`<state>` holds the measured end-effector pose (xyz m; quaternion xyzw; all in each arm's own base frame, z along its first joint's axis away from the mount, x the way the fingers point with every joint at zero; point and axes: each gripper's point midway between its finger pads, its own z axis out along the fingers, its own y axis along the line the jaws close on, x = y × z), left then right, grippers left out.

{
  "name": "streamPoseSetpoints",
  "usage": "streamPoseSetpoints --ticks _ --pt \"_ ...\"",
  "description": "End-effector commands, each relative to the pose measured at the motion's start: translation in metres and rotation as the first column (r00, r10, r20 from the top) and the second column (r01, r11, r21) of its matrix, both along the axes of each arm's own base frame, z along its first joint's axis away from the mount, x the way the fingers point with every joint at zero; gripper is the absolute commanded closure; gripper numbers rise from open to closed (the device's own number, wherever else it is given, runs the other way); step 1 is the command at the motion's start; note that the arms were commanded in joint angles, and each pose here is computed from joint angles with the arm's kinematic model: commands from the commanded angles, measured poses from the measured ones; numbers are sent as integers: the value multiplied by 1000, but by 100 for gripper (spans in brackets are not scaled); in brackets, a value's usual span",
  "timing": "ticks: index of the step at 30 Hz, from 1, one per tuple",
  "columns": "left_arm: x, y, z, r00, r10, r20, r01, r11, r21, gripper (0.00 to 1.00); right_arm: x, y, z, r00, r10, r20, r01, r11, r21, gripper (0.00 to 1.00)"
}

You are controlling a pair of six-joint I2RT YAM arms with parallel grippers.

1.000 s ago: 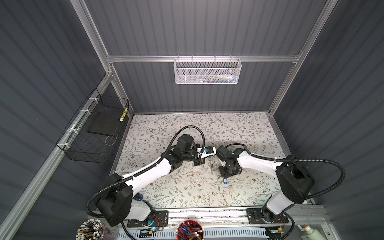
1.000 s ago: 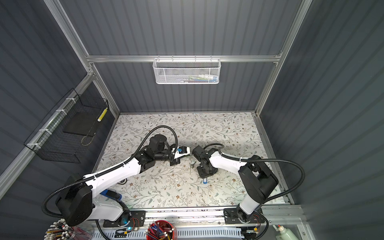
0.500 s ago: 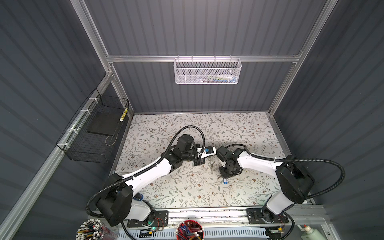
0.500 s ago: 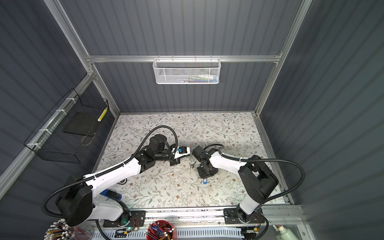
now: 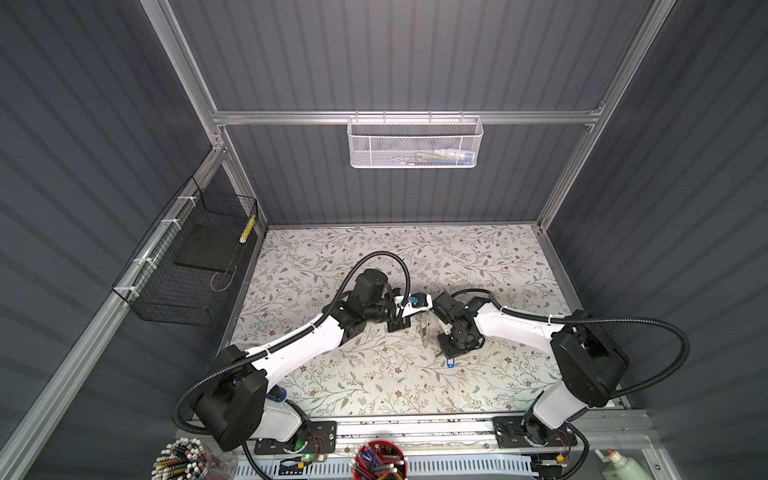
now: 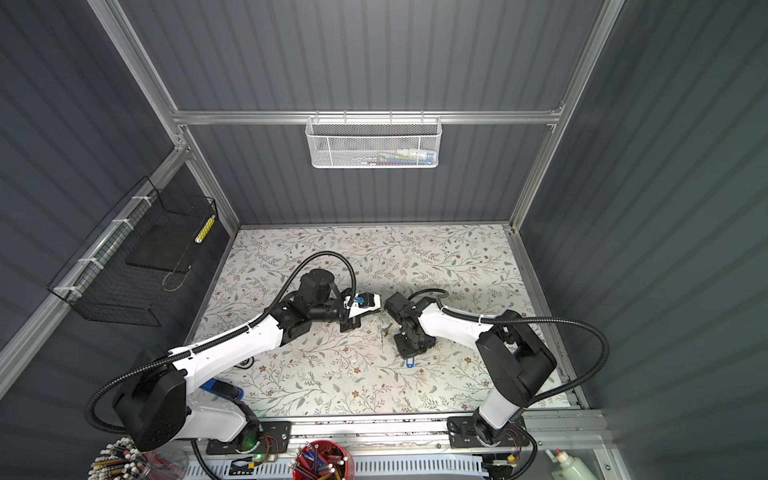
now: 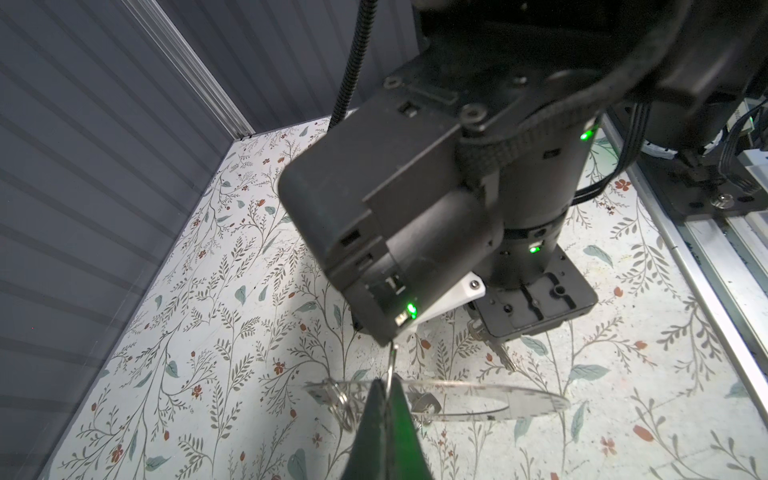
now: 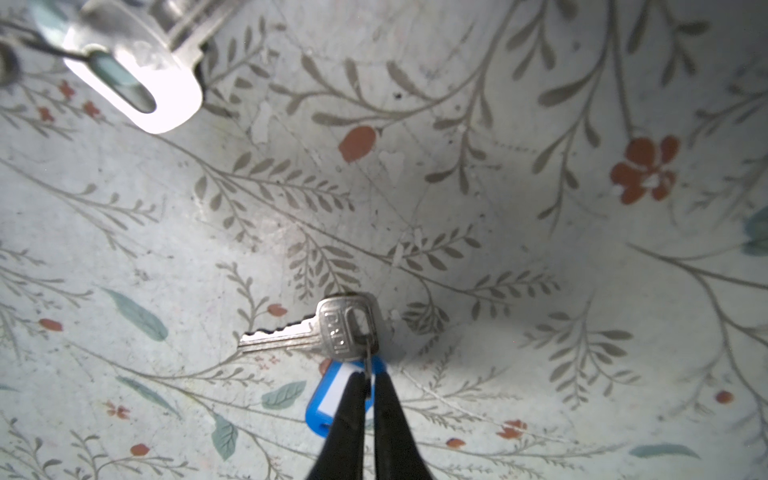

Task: Put the keys on the keyring
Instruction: 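Lift the key with the right gripper to the left gripper's split ring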

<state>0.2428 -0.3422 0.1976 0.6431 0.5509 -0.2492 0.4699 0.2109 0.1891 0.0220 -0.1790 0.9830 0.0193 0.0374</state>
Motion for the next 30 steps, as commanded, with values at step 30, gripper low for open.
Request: streamPoseSetpoints --ticks 30 --pt "-27 17 67 961 -13 275 62 983 -172 100 -14 41 176 667 92 740 -477 815 329 100"
